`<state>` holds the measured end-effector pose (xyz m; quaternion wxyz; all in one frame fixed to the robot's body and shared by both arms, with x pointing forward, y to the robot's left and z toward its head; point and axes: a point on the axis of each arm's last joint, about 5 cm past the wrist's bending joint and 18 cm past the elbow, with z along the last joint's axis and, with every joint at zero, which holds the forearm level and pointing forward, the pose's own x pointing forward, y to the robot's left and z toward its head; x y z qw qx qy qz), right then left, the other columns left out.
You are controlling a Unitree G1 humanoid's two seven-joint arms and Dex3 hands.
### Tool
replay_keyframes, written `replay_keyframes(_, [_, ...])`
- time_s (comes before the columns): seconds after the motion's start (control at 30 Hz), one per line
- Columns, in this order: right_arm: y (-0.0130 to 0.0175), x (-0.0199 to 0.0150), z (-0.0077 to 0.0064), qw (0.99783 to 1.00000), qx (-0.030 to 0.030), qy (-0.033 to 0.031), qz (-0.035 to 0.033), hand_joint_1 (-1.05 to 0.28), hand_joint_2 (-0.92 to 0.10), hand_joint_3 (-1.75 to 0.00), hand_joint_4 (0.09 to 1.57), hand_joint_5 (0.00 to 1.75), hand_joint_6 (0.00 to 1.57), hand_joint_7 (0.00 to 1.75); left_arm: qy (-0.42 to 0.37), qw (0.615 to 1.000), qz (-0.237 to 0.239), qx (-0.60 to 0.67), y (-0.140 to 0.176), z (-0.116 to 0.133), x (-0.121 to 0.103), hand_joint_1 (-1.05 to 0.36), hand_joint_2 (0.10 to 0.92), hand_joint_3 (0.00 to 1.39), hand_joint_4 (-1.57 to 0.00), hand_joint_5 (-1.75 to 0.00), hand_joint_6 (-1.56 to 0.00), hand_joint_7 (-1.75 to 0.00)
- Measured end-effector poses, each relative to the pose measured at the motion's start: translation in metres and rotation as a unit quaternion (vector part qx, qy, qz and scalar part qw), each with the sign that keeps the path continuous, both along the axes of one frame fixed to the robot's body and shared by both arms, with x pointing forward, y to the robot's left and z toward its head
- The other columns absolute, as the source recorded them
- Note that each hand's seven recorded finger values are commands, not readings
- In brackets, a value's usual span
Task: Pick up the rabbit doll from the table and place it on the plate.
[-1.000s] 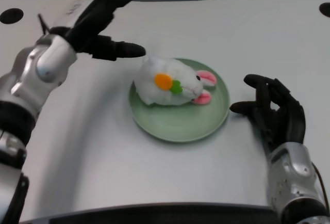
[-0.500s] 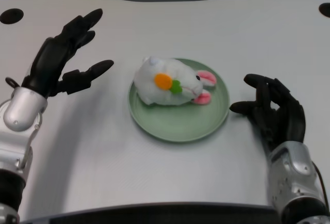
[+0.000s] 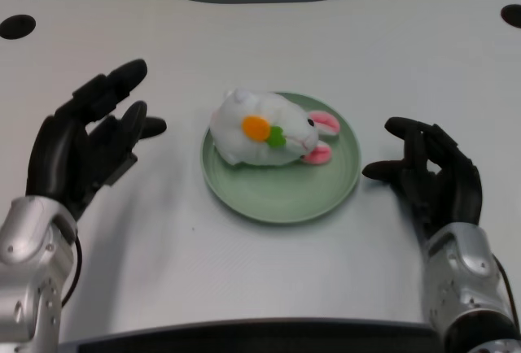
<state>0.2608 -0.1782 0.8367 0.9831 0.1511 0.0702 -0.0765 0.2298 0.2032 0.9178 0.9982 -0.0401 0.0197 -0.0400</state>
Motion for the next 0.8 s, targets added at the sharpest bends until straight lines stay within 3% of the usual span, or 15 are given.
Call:
replay_keyframes(0.27, [0.0005,0.0000,0.0000,1.00000,-0.0005,-0.0002,0.0011,-0.41,-0.92,-0.41,0.76,1.33,0.66,0.99,0.042,0.998,0.039,-0.039,0.000,-0.012,-0.023,-0.54,0.921,0.52,-0.36,-1.53,-0.66,-0.25])
replay_keyframes(0.4, [0.0010,0.0003,0.0004,0.99999,-0.0041,-0.0001,0.0013,-0.41,-0.92,-0.42,0.74,1.32,0.65,1.00,0.066,0.994,0.071,-0.056,0.000,-0.021,-0.036,-0.52,0.921,0.52,-0.34,-1.66,-0.68,-0.33])
replay_keyframes(0.57, [0.0009,0.0010,0.0021,0.99995,-0.0089,-0.0051,0.0004,-0.42,-0.92,-0.41,0.74,1.32,0.64,1.00,0.092,0.989,0.089,-0.080,0.002,-0.026,-0.043,-0.50,0.921,0.55,-0.26,-1.74,-0.57,-0.54])
replay_keyframes(0.8, [-0.0001,-0.0008,0.0021,0.99991,-0.0085,-0.0097,-0.0041,-0.41,-0.92,-0.41,0.75,1.33,0.64,1.00,0.118,0.983,0.095,-0.100,0.007,-0.030,-0.048,-0.48,0.921,0.58,-0.23,-1.75,-0.58,-0.65])
